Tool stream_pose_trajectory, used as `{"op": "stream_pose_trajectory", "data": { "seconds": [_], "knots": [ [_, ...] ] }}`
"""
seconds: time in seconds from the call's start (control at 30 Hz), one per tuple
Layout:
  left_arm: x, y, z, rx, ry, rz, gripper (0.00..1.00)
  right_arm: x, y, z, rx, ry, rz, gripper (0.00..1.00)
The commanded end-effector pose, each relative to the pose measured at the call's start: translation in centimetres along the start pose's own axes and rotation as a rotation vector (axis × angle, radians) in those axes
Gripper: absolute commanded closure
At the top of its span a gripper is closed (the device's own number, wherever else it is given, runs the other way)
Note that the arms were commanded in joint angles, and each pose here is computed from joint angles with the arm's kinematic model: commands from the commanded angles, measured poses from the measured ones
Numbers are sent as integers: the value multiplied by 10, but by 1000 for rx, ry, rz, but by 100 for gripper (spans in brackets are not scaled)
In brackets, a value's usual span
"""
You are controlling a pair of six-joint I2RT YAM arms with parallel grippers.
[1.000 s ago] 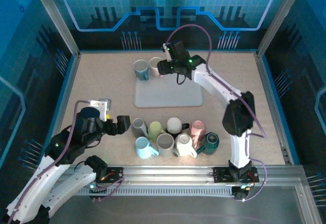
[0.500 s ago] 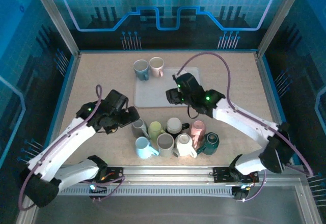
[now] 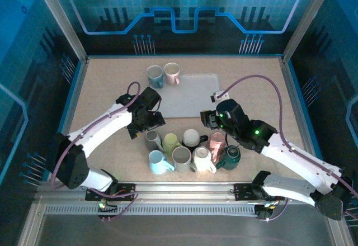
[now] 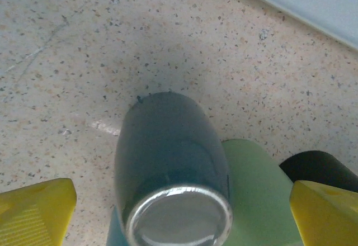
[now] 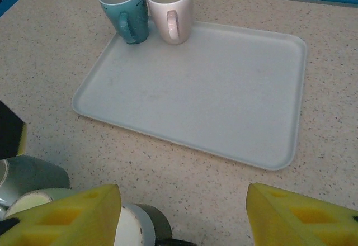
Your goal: Turn the mug right side up
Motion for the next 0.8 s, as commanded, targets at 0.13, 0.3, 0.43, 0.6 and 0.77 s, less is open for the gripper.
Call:
{"op": "stream_pose_trajectory", "data": {
  "seconds": [0.13, 0.3, 0.43, 0.6, 0.77],
  "knots": [
    [-8, -10, 34, 113, -25, -49, 1, -6, -3, -1, -17, -47, -27, 37],
    [-4, -16, 49, 145, 4, -72, 3, -2, -2, 5, -8, -51, -33, 37],
    [0, -19, 57, 163, 29, -93, 6, -4, -5, 8, -13, -57, -28, 37],
    [3, -21, 62, 168, 48, -101, 15, -8, -9, 8, -16, -71, -21, 37],
    [5, -19, 62, 157, 66, -95, 23, -10, -8, 5, -28, -69, -9, 37]
  ]
}}
Point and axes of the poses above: each hand's point on the last joint's axis, 136 mm out from that joint toward the fingers, its own z axis out along the fingers, its own x axis along the line the jaws close on, y = z × x, the point moved 6 cm from there along -z, back along the fingers, and after that the axes turned 12 degrees about z, right-handed, at the moved point
